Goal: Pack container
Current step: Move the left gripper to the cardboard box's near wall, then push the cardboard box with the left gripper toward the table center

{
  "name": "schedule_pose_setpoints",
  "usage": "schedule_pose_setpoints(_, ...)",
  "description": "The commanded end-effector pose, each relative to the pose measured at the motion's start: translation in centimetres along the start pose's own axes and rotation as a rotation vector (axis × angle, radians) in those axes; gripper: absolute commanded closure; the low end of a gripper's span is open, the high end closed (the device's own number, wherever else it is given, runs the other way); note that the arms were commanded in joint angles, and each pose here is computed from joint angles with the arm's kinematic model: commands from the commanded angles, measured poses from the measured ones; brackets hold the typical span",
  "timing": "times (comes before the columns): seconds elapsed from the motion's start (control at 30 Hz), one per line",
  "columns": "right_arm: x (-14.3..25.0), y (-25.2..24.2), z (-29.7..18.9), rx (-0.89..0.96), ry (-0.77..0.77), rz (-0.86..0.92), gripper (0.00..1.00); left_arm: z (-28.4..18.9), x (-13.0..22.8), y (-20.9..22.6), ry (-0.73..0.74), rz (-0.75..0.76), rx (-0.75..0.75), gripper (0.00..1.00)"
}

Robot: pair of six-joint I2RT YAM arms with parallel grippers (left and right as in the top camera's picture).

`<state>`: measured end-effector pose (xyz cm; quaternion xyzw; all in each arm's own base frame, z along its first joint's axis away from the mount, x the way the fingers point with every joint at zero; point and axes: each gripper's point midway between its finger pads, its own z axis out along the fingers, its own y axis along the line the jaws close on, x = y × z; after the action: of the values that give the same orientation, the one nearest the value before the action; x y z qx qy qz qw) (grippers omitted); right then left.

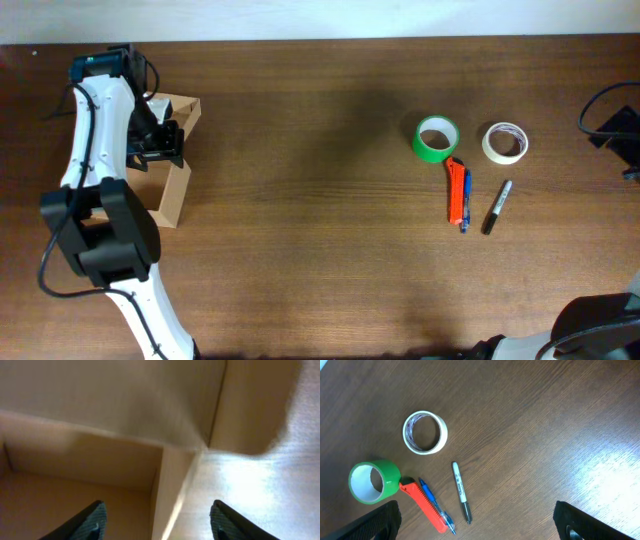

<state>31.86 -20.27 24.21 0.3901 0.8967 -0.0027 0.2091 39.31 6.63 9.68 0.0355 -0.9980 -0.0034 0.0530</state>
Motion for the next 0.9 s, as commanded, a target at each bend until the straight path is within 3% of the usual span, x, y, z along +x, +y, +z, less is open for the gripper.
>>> schedule_pose_setpoints(0.0, -0.3, -0.1, -0.5, 0.003, -0.017, 0.009, 0.01, 0.8, -0.8, 0.3, 0.001, 0.014, -0.01, 0.36)
schedule_pose_setpoints(0.23, -0.3, -0.1, -0.5, 0.003, -0.017, 0.009, 0.01, 2.5, -1.0, 0.3, 0.037, 0.016, -0.007, 0.44)
schedule_pose_setpoints(0.4, -0.3, -0.1, -0.5, 0.003, -0.017, 0.009, 0.01, 4.3, -0.8, 0.2, 0.092, 0.017, -0.001, 0.83)
schedule_pose_setpoints(0.5, -0.3, -0.1, -0.5, 0.003, -0.017, 0.009, 0.01, 4.6, -0.8, 0.2, 0.096, 0.017, -0.001, 0.96)
schedule_pose_setpoints(0.87, -0.3, -0.1, -0.5, 0.003, -0.017, 0.009, 0.01, 2.6, -1.6, -2.0, 0.059, 0.035, -0.005, 0.99)
